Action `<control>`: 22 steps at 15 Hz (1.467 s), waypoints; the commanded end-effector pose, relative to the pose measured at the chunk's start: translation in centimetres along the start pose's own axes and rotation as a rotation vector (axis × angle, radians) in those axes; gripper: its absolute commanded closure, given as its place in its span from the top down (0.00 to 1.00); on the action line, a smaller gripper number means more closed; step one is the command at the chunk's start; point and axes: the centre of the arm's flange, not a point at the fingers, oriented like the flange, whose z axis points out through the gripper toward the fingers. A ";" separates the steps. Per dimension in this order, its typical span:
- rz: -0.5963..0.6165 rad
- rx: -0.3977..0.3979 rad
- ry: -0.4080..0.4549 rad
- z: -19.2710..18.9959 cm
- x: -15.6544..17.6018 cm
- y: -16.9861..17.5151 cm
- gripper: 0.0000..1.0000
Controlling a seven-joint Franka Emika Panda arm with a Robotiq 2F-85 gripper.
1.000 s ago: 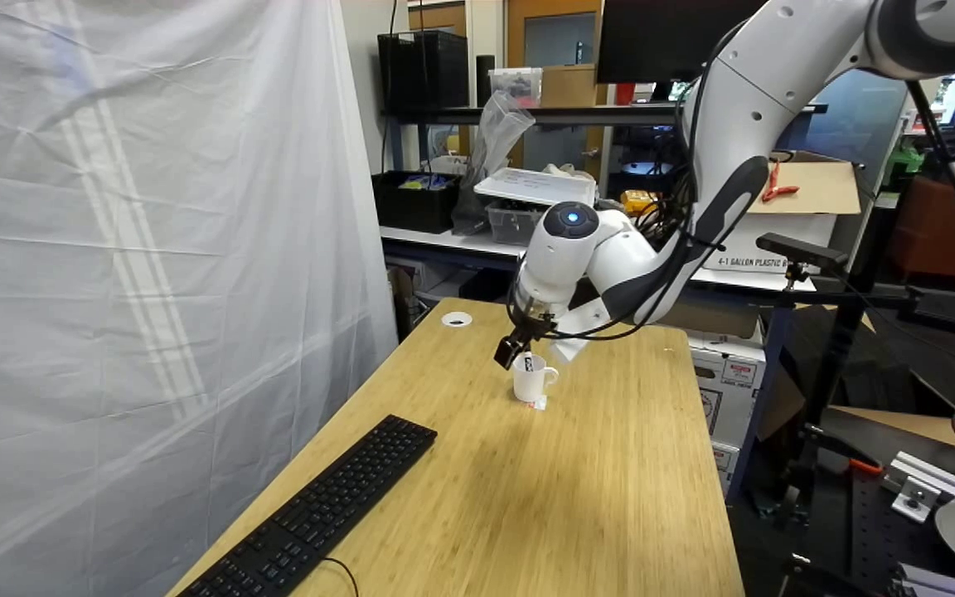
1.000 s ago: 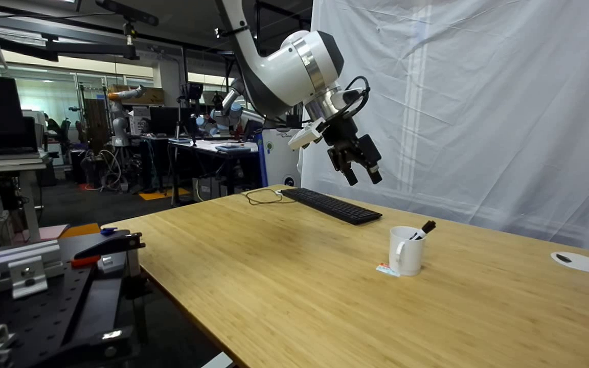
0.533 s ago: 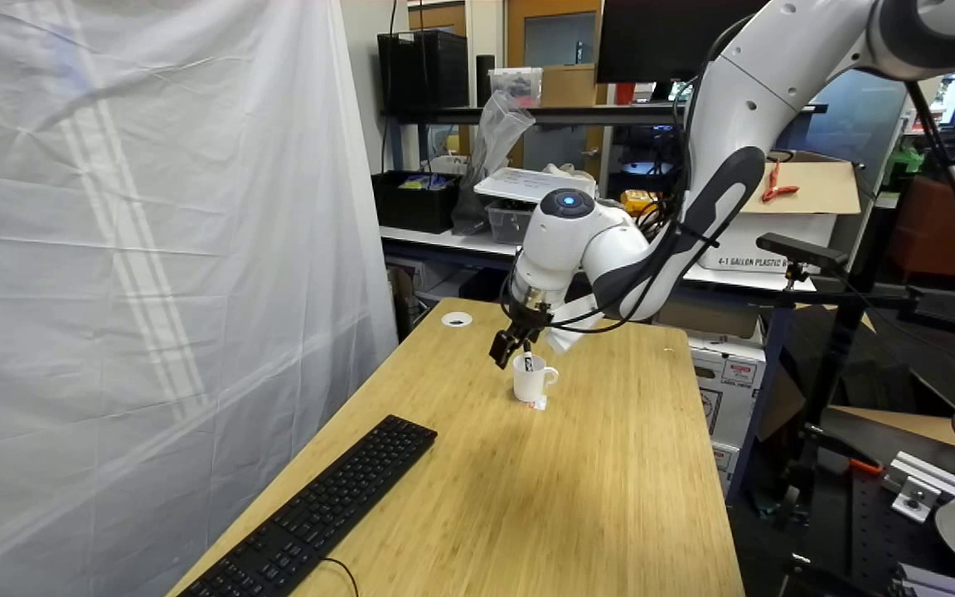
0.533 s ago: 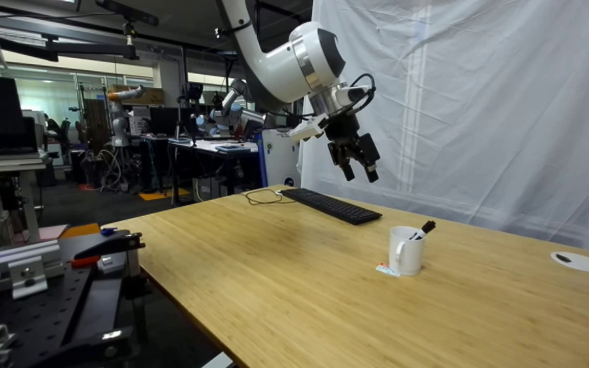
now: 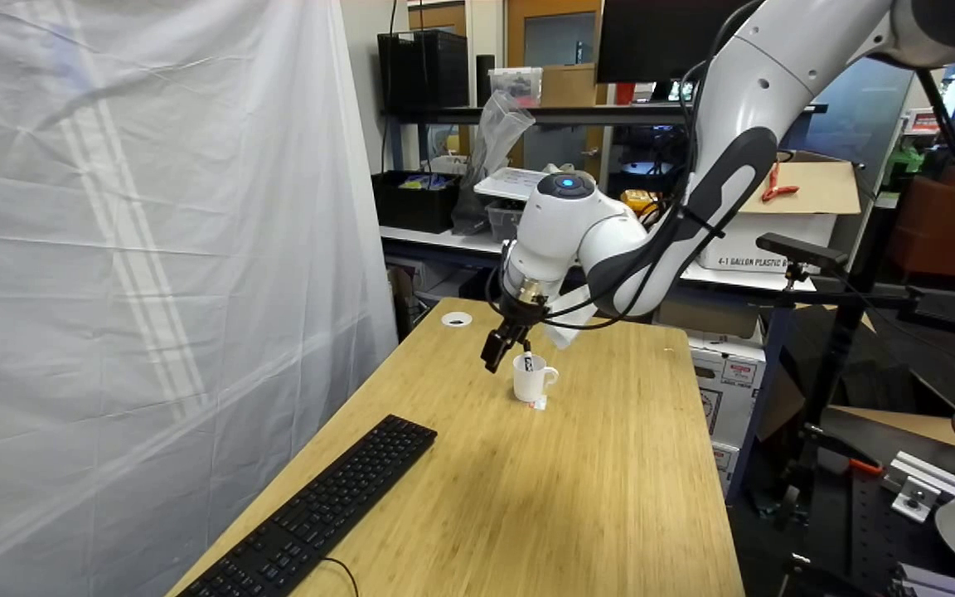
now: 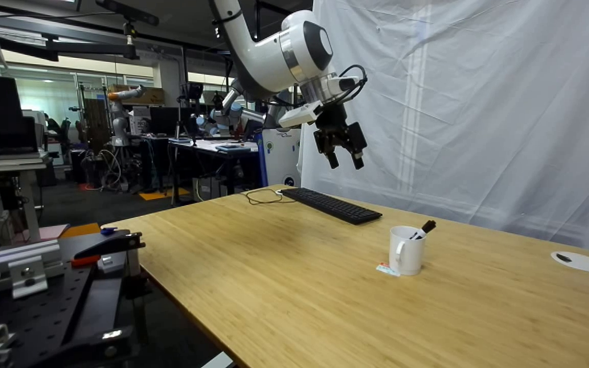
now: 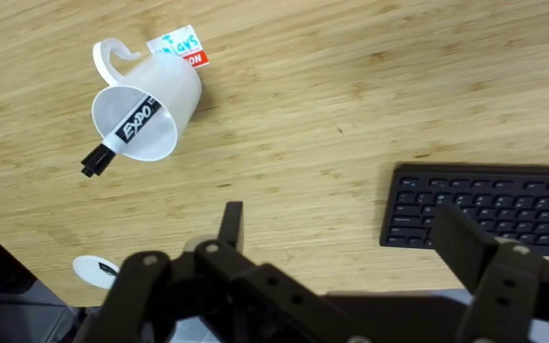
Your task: Put the marker in the mug
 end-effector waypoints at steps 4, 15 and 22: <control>-0.091 0.052 -0.018 -4.1 -1.2 -0.1 1.00; -0.150 0.043 -0.063 -4.7 -4.3 -0.1 1.00; -0.141 0.031 -0.075 -3.7 -4.0 -0.5 1.00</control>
